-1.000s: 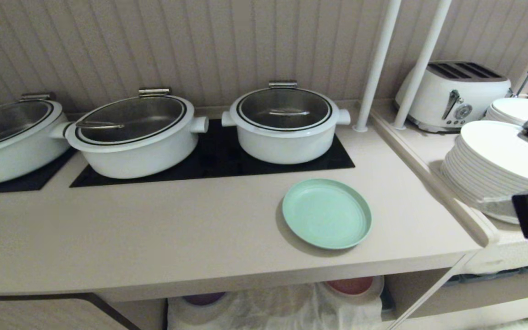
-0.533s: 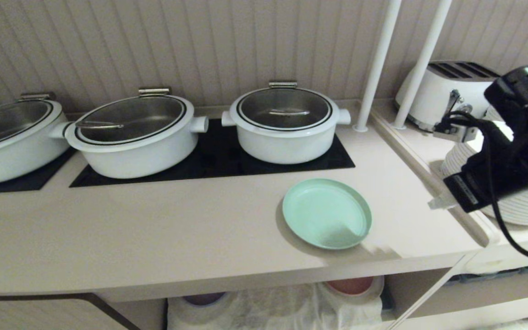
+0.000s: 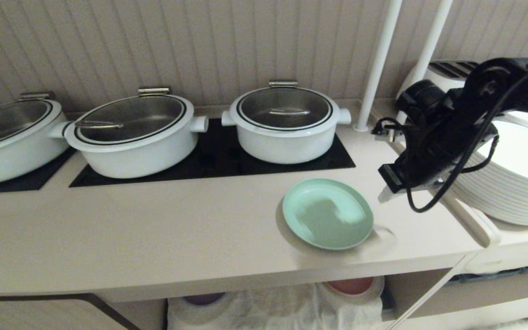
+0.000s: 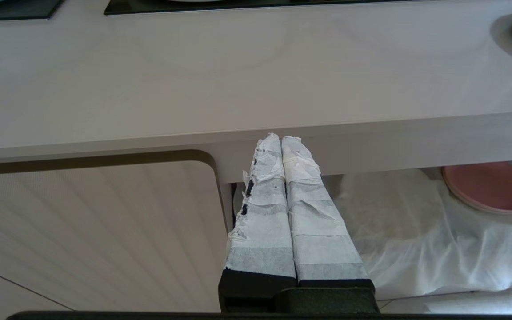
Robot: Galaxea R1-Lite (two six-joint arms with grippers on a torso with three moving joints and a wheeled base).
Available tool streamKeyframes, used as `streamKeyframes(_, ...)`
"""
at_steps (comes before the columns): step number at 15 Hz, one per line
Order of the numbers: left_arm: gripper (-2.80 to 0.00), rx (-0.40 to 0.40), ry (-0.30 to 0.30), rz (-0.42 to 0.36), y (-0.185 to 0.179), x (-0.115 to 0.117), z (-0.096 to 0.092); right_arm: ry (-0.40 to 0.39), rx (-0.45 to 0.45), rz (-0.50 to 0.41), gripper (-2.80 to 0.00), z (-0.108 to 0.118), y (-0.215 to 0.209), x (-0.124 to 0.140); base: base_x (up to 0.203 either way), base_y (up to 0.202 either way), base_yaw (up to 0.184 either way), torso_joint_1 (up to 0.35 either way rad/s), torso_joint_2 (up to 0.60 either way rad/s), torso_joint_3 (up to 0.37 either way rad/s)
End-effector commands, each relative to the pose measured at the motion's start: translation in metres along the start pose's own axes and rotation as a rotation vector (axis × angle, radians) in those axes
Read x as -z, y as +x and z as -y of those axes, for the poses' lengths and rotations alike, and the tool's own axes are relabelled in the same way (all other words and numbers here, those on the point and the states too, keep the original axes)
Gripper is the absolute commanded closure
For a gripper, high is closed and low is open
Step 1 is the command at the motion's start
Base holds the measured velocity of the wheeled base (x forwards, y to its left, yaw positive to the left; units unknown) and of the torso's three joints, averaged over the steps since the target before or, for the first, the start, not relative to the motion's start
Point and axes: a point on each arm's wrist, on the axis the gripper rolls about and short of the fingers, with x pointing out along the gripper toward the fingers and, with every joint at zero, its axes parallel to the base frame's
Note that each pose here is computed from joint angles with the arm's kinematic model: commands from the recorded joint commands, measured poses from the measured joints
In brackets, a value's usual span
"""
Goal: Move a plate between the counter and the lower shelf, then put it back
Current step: Pick up the plate
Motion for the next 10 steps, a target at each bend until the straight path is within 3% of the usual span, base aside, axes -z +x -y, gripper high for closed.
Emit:
streamKeyframes(1,0.0,0.0,0.0,0.0,0.0,0.0001,0.0,-0.002,-0.009,-0.057,0.0,-0.0043,0.0168,-0.0023,0.0,0.0,0.0,0.0,0.0,0.0)
streamKeyframes(6,0.0,0.0,-0.001,0.0,0.0,0.0001,0.0,0.003,-0.01,-0.116,0.0,-0.0057,0.0161,0.0038,0.0,0.0,0.0,0.0,0.0,0.0)
streamKeyframes(7,0.0,0.0,0.0,0.0,0.0,0.0001,0.0,0.004,-0.009,-0.121,-2.8,-0.0058,0.0156,0.0046,0.0,0.0,0.0,0.0,0.0,0.0)
streamKeyframes(10,0.0,0.0,0.0,0.0,0.0,0.0001,0.0,0.005,0.001,-0.124,-2.8,-0.0047,0.0179,0.0041,0.0,0.0,0.0,0.0,0.0,0.0)
